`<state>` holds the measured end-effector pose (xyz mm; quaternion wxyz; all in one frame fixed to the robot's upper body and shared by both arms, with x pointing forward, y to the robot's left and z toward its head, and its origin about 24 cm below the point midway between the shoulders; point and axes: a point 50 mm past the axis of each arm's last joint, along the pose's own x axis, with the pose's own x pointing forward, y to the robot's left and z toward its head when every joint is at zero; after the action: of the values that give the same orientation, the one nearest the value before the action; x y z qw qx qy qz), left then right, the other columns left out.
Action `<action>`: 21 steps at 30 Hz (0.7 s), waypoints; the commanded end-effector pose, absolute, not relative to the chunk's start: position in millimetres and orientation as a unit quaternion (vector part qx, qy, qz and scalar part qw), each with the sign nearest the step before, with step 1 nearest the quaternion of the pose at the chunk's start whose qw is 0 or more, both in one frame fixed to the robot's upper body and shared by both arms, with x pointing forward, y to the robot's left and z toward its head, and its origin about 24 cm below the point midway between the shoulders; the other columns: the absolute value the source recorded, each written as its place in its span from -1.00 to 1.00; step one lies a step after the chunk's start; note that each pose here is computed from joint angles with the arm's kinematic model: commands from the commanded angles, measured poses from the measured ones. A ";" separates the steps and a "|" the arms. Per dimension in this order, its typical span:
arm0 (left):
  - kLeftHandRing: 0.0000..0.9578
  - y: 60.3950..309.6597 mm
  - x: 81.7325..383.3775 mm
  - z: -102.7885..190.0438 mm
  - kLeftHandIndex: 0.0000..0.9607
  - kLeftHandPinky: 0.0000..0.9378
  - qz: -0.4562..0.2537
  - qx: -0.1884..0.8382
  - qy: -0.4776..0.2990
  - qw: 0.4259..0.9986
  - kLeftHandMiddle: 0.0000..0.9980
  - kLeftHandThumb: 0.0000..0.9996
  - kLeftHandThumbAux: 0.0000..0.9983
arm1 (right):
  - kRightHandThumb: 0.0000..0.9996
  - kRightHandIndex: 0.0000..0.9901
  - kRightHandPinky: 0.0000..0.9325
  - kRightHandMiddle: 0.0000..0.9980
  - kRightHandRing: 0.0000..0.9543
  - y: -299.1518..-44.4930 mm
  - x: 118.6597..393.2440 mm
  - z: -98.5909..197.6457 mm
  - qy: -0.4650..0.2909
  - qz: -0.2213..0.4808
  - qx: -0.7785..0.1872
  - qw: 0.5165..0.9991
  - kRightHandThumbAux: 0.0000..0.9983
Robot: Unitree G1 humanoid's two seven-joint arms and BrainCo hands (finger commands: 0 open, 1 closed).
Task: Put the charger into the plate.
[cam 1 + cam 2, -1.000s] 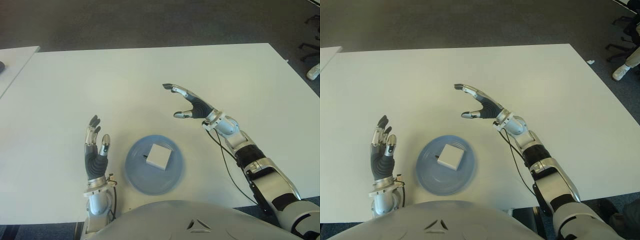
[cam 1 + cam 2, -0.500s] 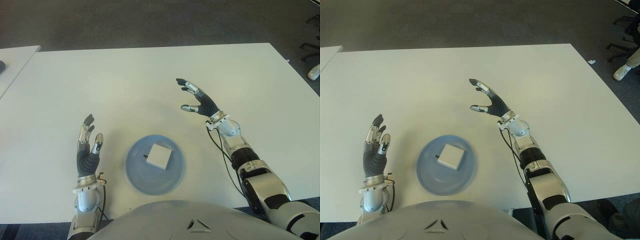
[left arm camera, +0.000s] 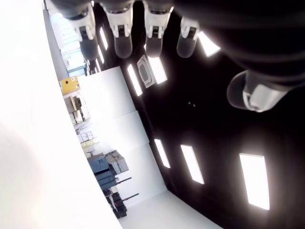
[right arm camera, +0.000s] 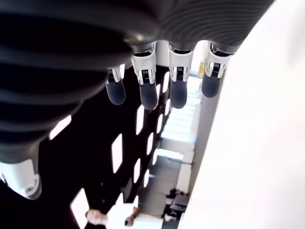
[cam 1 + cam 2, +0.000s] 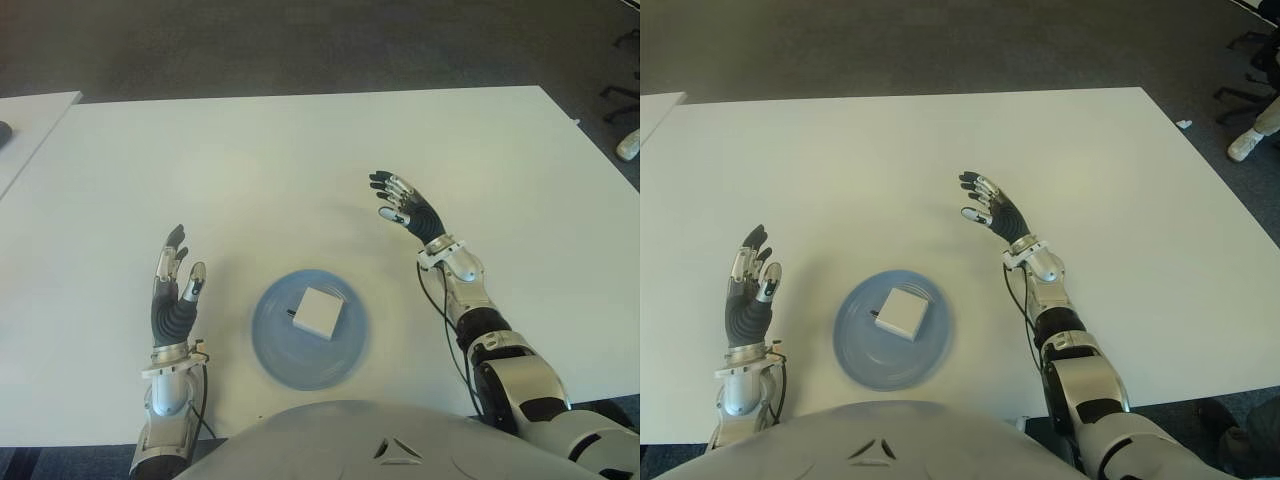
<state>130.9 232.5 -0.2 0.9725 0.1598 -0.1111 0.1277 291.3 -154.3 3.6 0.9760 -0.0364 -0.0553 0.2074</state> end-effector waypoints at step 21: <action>-0.65 233.6 147.6 4.7 -0.71 -0.57 0.128 0.086 0.083 0.985 -0.69 -0.61 0.21 | -0.60 -0.79 -1.00 -0.73 -0.88 -133.5 275.0 -16.4 0.053 0.046 0.053 0.996 0.23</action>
<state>145.9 235.1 4.8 0.9823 0.1010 0.0714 0.1403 277.8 -132.2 -11.3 0.9964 0.0560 0.0213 0.0592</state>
